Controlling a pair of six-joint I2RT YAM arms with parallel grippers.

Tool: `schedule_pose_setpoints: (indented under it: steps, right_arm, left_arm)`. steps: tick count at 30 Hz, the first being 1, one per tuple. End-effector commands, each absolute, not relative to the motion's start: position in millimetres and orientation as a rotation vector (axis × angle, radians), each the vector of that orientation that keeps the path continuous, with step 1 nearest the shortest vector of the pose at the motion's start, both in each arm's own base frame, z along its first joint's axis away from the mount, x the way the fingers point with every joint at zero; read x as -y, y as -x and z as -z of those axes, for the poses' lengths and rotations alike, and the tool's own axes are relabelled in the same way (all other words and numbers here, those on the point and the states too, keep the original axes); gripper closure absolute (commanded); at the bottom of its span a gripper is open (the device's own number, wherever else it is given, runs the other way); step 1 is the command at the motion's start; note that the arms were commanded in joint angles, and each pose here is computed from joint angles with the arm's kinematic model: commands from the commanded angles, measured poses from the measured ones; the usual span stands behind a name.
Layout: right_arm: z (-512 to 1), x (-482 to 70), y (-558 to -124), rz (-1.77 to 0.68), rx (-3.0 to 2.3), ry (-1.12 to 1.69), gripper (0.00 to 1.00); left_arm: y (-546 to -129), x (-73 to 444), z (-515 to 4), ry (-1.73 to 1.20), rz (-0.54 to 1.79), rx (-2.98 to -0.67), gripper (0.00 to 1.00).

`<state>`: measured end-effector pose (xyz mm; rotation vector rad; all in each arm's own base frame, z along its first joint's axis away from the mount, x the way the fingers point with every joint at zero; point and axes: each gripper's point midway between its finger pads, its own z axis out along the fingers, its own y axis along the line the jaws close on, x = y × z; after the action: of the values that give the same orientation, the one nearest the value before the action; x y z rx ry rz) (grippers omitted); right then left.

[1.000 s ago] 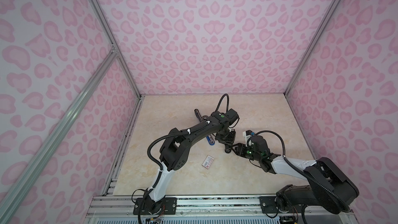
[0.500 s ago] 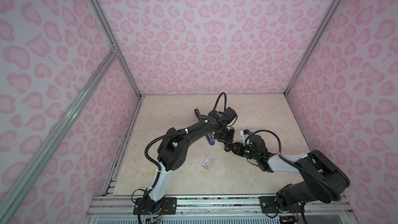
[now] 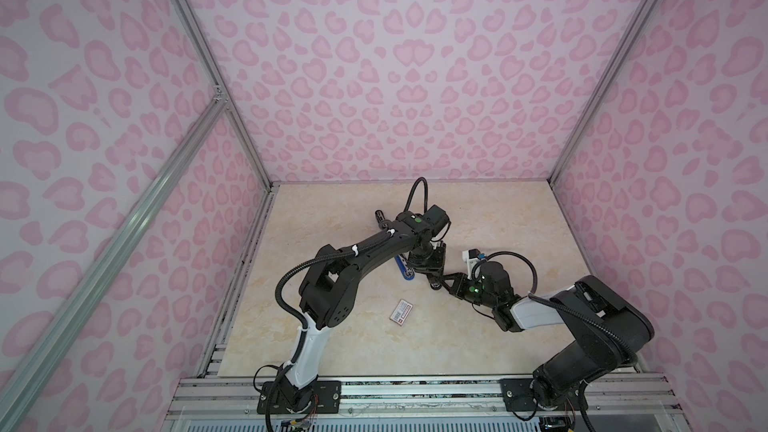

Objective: Load the staples into the stapler
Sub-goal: 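Grasp the black stapler's top with the left gripper while the right holds its base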

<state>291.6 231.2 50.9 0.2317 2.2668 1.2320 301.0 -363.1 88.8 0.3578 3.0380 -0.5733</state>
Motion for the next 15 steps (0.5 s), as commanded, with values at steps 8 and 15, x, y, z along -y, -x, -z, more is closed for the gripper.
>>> schedule_pose_setpoints:
  steps: [8, 15]
  right_arm:
    - [-14, -226, -253, -1.191, -2.45, -0.127, 1.0]
    - [-10, -220, -247, -1.156, -2.473, -0.116, 1.0]
  left_arm:
    - [-342, 363, -142, -0.344, 0.723, -2.888, 0.97]
    - [-354, 355, -156, -0.336, 0.729, -2.868, 0.97]
